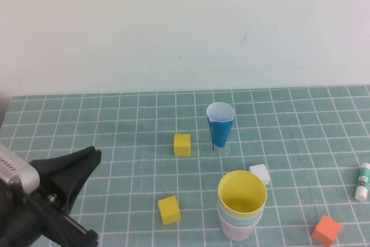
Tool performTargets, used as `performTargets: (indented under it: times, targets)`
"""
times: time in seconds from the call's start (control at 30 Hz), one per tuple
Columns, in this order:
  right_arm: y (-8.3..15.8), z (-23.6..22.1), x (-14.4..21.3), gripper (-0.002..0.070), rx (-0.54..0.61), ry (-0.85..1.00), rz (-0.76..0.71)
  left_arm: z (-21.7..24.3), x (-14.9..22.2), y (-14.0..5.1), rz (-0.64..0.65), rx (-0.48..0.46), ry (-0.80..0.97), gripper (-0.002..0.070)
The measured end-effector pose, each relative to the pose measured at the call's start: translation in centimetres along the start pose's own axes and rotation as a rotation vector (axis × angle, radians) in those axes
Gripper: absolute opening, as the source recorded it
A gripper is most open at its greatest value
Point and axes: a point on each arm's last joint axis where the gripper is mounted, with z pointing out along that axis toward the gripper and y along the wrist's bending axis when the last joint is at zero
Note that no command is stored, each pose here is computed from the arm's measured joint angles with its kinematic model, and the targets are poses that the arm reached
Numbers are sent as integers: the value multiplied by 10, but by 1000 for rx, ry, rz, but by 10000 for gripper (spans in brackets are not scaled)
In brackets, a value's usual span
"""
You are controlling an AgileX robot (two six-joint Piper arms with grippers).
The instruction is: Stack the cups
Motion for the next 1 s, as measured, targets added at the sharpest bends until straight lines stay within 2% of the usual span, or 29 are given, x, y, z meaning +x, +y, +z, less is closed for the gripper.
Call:
performTargets:
  times: [0.27, 0.43, 1.0]
  targets:
    - [49, -18, 92, 0, 9, -95, 53, 0, 1, 0, 0, -5, 9, -2]
    - [67, -26, 125, 0, 17, -165, 91, 0, 2, 1, 0, -14, 26, -2]
    - [73, -30, 136, -1, 17, -201, 111, 0, 3, 2, 0, -20, 35, -2]
